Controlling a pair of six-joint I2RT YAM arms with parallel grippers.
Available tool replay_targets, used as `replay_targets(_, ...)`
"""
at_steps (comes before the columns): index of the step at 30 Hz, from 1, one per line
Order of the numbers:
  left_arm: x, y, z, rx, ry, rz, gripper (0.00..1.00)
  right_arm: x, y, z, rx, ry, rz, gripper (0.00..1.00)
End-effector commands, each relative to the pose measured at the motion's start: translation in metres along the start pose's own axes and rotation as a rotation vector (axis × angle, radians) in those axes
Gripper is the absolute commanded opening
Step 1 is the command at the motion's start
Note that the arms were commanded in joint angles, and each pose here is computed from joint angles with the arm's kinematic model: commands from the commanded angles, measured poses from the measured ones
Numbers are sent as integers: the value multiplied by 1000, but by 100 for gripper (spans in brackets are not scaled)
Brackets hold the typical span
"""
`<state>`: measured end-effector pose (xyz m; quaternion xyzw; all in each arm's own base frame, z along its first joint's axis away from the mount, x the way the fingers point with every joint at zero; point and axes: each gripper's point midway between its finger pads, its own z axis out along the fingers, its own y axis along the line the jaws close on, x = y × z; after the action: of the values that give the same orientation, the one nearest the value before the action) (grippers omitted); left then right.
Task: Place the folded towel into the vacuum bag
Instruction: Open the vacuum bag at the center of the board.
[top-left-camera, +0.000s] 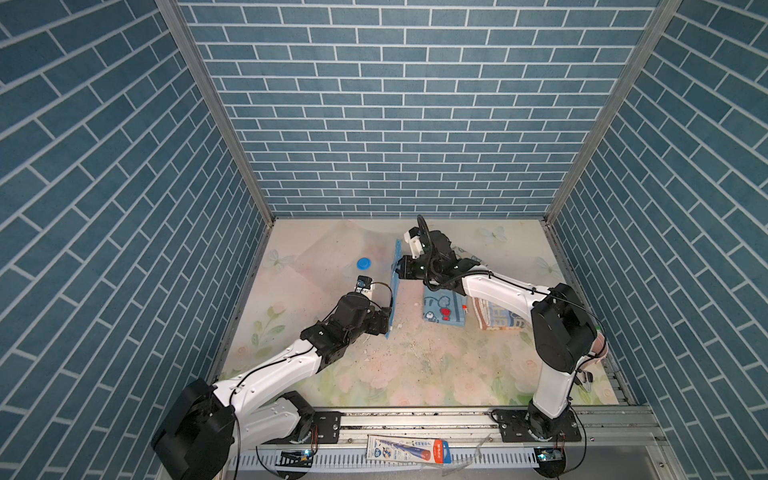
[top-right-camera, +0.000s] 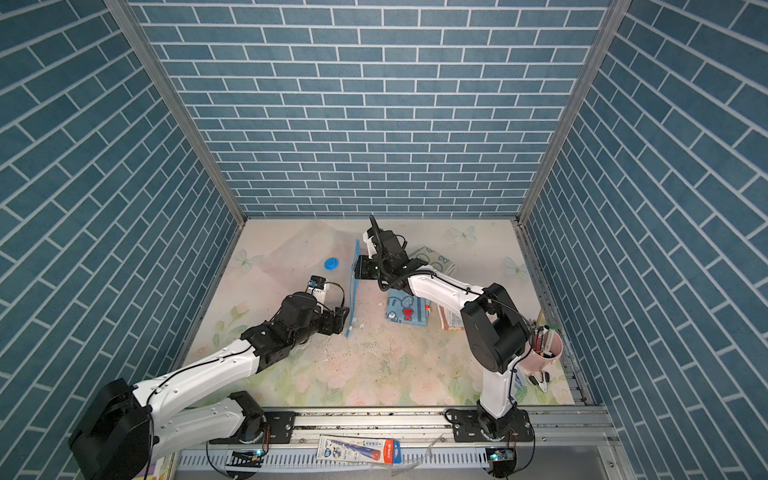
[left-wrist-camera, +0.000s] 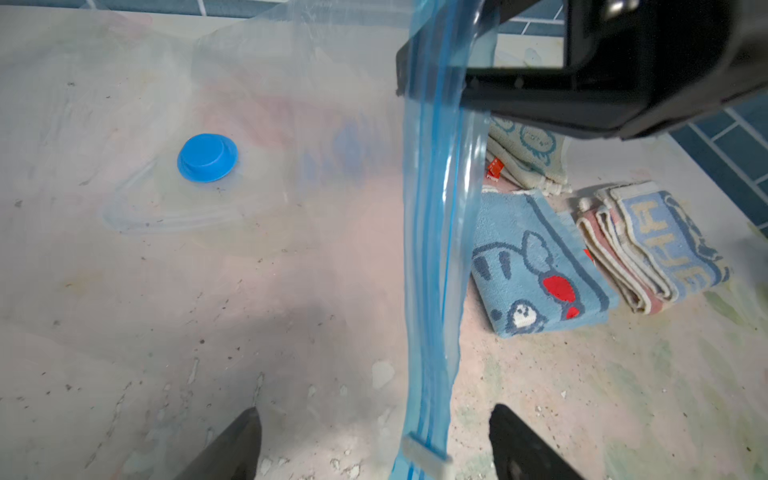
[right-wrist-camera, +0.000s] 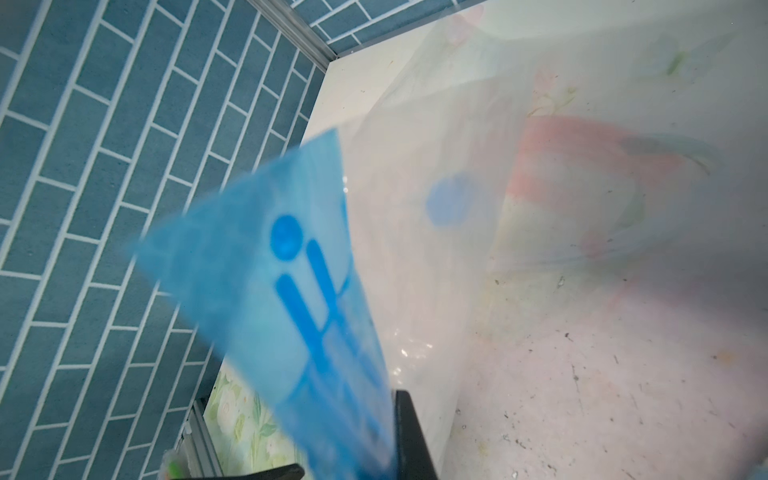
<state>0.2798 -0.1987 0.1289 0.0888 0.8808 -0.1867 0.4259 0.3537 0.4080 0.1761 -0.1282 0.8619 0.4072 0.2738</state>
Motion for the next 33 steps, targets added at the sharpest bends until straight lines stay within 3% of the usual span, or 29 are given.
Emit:
replay_targets(1,-17,-8,4,22,-70,-66,87,2,9,3,-22,24,-5,0)
replay_targets(8,-17,1,13,-29,-81,-102,83,5,12,4,-24,26,-9,0)
replay_targets(17,-5,15,24,-110,-48,-124,70,8,12,-1,-23,14,-12,0)
replay_targets(33,19,9,32,-98,145,-63,49,-1,21,-5,-62,-41,-27,0)
